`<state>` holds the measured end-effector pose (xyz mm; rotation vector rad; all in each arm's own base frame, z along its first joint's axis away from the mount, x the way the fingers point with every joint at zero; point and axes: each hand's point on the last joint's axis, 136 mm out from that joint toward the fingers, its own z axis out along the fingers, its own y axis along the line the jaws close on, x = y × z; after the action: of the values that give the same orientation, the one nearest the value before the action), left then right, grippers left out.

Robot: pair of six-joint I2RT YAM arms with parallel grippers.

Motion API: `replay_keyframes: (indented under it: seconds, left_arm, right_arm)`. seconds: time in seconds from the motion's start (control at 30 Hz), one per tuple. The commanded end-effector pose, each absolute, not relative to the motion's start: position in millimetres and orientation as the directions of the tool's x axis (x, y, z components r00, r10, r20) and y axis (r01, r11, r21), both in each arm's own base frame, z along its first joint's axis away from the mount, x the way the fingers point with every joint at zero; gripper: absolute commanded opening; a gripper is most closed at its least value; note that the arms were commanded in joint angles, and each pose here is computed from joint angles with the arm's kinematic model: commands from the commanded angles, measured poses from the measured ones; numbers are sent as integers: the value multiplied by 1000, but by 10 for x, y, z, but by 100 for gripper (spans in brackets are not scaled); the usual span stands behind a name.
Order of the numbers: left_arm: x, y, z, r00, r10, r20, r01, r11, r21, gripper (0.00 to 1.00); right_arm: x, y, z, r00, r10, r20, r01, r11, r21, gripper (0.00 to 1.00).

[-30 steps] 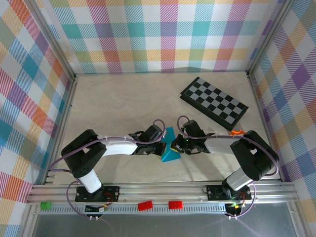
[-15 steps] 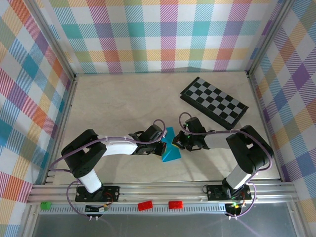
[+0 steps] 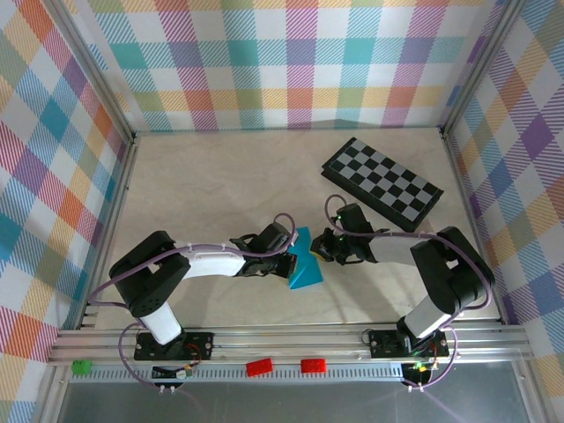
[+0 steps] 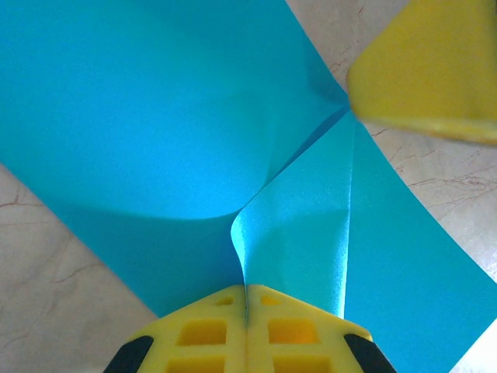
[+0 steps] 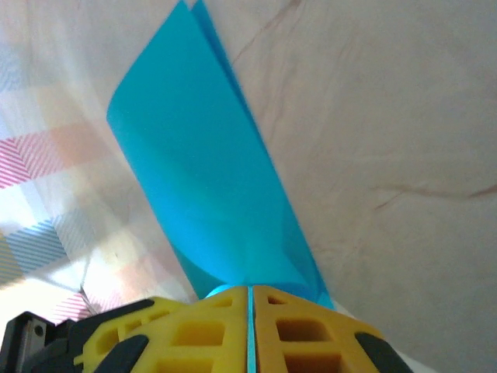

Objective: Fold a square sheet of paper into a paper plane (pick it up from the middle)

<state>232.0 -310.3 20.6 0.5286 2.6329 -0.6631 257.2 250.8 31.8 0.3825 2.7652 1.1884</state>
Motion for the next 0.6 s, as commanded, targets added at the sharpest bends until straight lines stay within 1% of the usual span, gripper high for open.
replay_keyframes:
  seconds: [0.0, 0.1, 0.17, 0.23, 0.4, 0.57]
  left_arm:
    - [2160, -2866, -59, -888, 309, -340, 417, 853, -314, 0]
    - [2161, -2873, -61, -888, 315, -335, 420, 852, -311, 0]
    - [2164, -2879, -53, -887, 315, -337, 422, 851, -312, 0]
    - [2163, -2869, -62, -888, 314, -335, 419, 853, -311, 0]
    - [2159, -2876, -69, -888, 317, -333, 421, 852, -311, 0]
    - [2159, -2875, -71, -890, 311, -334, 416, 853, -316, 0]
  right_arm:
    - [2479, 2564, 208, -973, 228, 32, 182, 675, 715, 10]
    - [2420, 2385, -5, -964, 262, 50, 233, 735, 636, 10]
    - [2430, 2268, -60, -956, 290, 49, 260, 754, 603, 9]
    - [2468, 2263, -3, -953, 298, 48, 261, 733, 628, 9]
    - [2566, 2469, 398, -970, 244, -11, 159, 664, 730, 11]
    - [2513, 2625, 483, -977, 212, 0, 140, 645, 751, 12]
